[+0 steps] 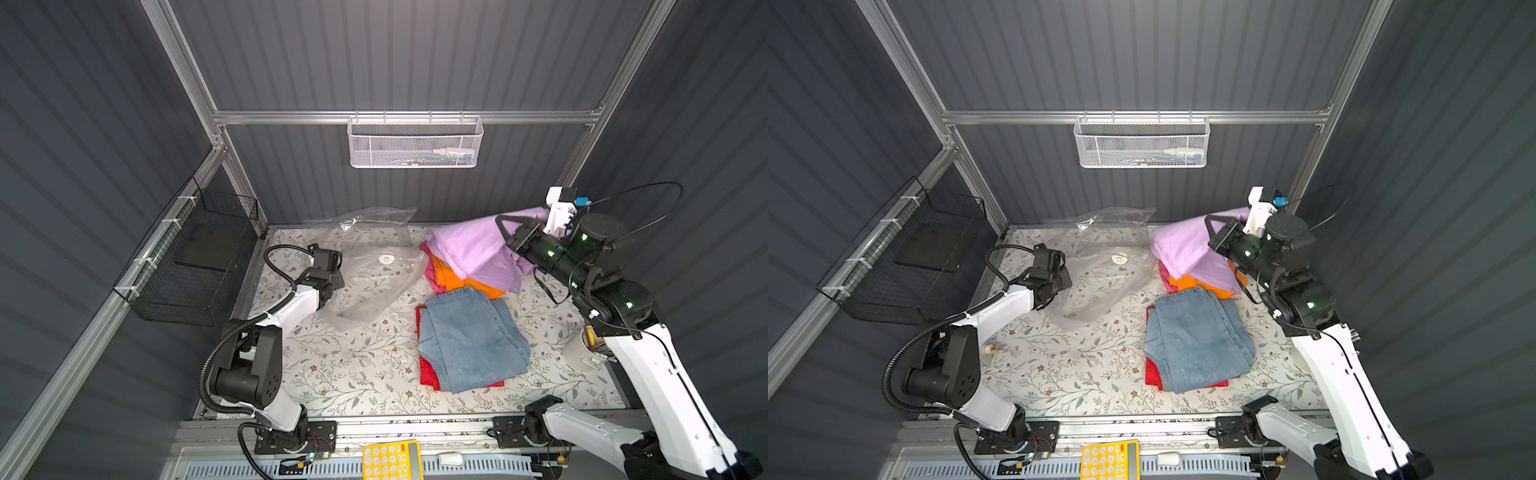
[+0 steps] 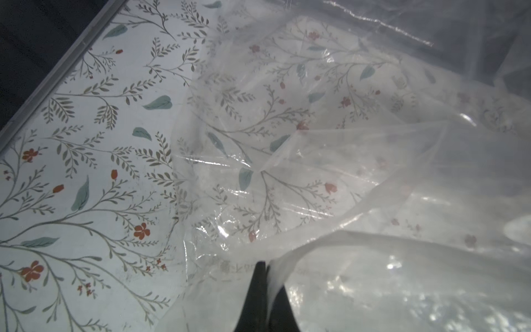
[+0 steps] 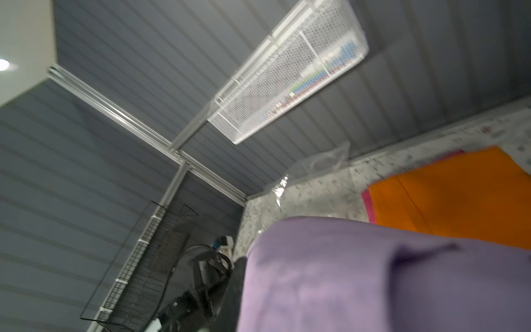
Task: Take the trousers out of the vacuum bag
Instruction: Place the trousers at the center of the board.
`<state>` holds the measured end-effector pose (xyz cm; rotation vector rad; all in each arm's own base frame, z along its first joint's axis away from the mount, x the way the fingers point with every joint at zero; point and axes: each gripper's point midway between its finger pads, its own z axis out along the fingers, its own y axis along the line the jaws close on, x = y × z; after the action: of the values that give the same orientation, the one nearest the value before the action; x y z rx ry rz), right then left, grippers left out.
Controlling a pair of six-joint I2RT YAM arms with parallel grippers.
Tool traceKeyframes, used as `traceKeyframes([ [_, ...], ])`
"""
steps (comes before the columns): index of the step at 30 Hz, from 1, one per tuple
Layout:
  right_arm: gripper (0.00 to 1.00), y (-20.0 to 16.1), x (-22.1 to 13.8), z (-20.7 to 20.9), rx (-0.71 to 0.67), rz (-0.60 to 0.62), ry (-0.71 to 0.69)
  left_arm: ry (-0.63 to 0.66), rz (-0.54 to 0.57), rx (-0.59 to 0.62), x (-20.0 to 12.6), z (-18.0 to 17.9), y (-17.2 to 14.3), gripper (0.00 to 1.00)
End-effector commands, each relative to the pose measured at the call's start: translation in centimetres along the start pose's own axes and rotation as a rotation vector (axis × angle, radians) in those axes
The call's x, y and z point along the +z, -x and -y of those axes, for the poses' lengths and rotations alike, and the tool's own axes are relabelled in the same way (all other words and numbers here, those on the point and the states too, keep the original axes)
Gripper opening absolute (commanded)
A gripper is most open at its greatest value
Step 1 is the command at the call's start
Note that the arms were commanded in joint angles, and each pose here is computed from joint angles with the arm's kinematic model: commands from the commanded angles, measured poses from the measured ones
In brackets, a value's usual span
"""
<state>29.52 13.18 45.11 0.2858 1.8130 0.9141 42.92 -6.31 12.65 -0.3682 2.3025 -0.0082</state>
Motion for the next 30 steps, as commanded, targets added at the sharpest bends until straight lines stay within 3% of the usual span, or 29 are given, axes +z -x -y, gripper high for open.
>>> traceKeyframes([
  [1,0.00,0.6,-2.6,-0.7,-0.010,0.035,0.037,0.017,0.027,0.004,0.0,-0.2,1.8,0.00],
  [9,0.00,-1.1,1.8,2.3,0.067,-0.068,0.039,0.019,0.053,0.011,-0.7,-0.4,3.4,0.00],
  [18,0.00,1.3,5.9,0.3,0.011,-0.129,0.125,0.052,0.094,-0.043,-0.3,-2.3,7.3,0.00],
  [24,0.00,-2.9,4.6,2.9,0.057,-0.208,0.098,0.052,0.121,-0.059,-0.7,-2.7,8.6,0.00],
  [30,0.00,-10.2,1.4,6.9,0.172,-0.290,0.037,0.057,0.108,-0.059,-0.2,-3.0,8.2,0.00],
])
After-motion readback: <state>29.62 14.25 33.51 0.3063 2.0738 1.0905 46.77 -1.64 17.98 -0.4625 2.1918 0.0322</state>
